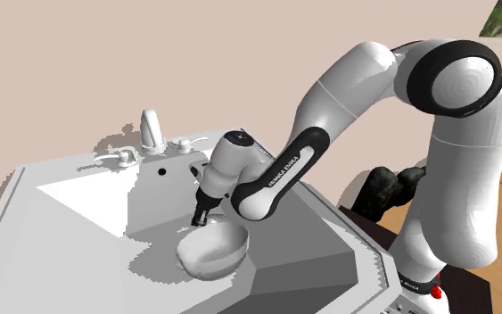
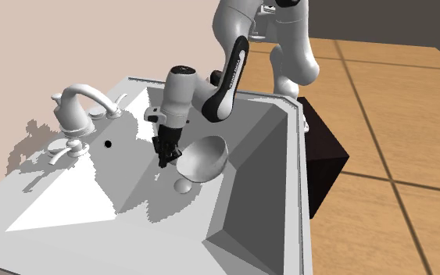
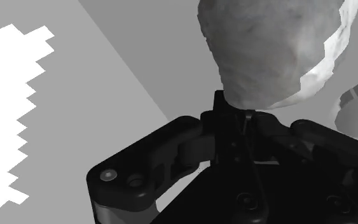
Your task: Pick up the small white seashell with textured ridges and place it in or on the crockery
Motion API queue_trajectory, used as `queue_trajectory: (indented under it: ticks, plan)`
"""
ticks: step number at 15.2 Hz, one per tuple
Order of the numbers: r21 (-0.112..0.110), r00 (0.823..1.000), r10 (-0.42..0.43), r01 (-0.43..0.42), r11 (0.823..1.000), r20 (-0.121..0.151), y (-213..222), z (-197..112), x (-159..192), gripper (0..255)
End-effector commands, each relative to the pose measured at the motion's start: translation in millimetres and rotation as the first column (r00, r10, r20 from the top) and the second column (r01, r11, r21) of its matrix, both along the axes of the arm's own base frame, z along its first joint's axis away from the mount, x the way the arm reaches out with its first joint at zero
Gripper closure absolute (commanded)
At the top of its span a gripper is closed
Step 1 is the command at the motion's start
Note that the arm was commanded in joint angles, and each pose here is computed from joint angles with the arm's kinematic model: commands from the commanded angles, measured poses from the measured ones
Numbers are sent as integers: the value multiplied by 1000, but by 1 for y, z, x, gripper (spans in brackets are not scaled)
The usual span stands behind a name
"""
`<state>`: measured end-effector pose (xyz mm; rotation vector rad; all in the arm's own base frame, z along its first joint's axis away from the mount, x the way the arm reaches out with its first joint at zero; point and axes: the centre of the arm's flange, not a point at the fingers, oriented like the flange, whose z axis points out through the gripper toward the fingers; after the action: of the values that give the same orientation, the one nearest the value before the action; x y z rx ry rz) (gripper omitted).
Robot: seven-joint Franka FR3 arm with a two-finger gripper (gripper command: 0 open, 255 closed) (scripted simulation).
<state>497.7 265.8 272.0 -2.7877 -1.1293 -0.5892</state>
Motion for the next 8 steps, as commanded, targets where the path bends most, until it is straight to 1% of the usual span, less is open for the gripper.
queue_trajectory:
  ticks: [1,2,3,4,6,8]
  plan:
    - [-124,978,-28,2,992,-207,-27,-45,-16,255]
    - [-130,979,-32,6,991,-201,1,7,-21,255]
    - [16,1000,-12,11,1000,27,2,18,0,255]
    - [16,1000,-12,11,1000,27,2,18,0,0]
    - [-18,998,-23,22,1000,-67,-7,29,-8,0]
    - [-53,986,-37,29,998,-160,-15,41,-16,0]
